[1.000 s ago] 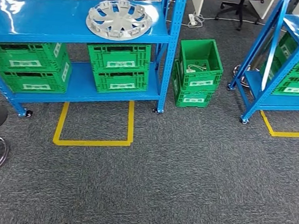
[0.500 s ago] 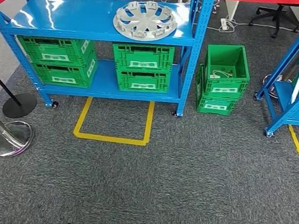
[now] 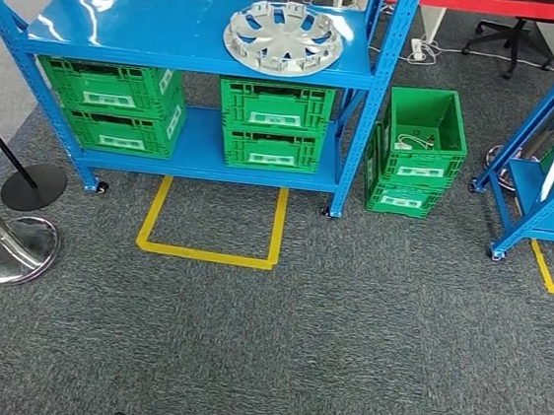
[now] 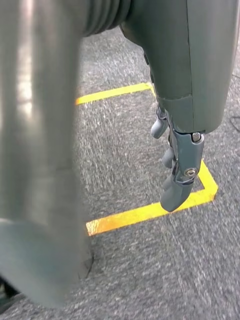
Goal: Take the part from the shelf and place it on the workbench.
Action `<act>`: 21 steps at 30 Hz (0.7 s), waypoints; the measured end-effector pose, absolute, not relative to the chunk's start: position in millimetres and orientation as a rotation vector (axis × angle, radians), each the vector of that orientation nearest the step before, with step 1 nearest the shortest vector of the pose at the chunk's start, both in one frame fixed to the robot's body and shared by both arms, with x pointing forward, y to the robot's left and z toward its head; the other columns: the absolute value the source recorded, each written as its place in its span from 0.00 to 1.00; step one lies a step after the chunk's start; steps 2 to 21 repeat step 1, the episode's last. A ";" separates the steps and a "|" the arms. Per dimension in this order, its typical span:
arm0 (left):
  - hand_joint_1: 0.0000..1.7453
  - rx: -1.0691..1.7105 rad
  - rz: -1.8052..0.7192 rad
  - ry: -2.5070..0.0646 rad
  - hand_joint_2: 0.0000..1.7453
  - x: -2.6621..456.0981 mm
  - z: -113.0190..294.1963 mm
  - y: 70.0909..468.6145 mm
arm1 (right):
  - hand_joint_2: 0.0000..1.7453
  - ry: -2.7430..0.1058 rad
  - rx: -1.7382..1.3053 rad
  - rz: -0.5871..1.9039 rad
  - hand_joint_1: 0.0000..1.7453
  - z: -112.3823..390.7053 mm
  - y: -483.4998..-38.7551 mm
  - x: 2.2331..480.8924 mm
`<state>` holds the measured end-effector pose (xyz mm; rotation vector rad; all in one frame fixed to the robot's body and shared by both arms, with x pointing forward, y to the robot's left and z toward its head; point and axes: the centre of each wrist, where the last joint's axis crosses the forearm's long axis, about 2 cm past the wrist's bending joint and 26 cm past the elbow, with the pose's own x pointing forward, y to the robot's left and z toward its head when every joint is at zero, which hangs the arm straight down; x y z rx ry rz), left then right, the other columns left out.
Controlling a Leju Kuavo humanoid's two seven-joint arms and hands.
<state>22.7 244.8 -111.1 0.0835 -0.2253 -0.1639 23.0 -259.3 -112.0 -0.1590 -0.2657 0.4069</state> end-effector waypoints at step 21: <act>0.00 0.085 -0.160 -0.223 1.00 21.9 -111.2 245.7 | 1.00 -0.263 -0.156 0.399 0.00 -112.1 -259.3 22.2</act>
